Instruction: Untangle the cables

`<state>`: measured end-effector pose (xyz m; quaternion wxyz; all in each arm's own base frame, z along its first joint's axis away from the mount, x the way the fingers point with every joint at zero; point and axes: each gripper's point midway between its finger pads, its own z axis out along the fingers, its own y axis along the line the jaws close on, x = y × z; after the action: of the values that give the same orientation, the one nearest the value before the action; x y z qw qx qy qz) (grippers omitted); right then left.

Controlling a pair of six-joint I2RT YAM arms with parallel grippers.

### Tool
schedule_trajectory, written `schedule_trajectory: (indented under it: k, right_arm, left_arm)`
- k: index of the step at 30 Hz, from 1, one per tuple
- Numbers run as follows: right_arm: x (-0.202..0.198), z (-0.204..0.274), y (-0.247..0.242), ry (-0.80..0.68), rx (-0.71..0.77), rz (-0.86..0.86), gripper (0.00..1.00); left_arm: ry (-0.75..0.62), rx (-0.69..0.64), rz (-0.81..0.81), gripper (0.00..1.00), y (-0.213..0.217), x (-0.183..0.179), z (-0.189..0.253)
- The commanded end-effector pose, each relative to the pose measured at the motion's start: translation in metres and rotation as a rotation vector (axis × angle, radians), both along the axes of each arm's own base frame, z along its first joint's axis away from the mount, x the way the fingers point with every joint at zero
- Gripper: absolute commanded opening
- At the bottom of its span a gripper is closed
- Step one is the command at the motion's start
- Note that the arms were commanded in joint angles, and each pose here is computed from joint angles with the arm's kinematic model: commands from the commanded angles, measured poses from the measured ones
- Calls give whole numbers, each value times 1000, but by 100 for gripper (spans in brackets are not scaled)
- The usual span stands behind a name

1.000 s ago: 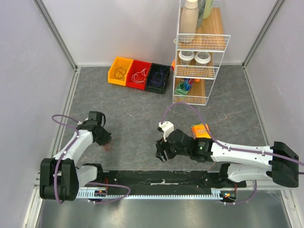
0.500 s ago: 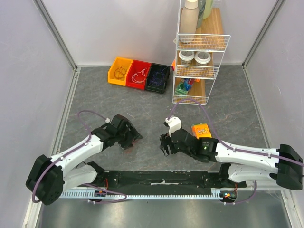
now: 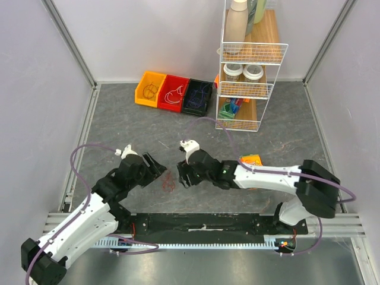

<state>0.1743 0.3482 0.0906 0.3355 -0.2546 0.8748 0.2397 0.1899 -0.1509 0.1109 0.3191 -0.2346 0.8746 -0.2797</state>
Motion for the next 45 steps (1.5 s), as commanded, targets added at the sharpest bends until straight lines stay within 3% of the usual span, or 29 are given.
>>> schedule_trajectory:
  k: [1,4,6,14,19,23,30,34,41,43,45]
  right_arm:
    - [19,32,61,-9,176,102,63]
    - [12,20,80,29,202,179,55]
    - [9,9,85,43,205,205,52]
    - [-1,-20,99,87,213,293,45]
    - [1,-31,98,97,181,283,42]
    - [3,-39,92,93,146,266,39]
    - [1,-42,89,100,149,257,31]
    - [0,-40,89,105,154,255,27]
    - [-3,-44,86,120,158,251,28]
    - [-4,-46,87,129,159,254,27]
    - [-4,-45,87,125,162,254,22]
  left_arm:
    - [72,89,111,71,28,-8,-33]
    - [64,104,126,63,29,-1,-41]
    - [75,156,143,49,35,5,-50]
    - [68,125,76,46,24,31,-59]
    - [135,91,46,34,23,29,-77]
    - [128,48,7,34,15,26,-78]
    - [117,4,-32,45,8,18,-73]
    - [123,6,-10,39,11,18,-78]
    - [155,26,6,33,13,21,-88]
    - [150,37,11,25,14,24,-89]
    - [146,52,13,9,17,25,-89]
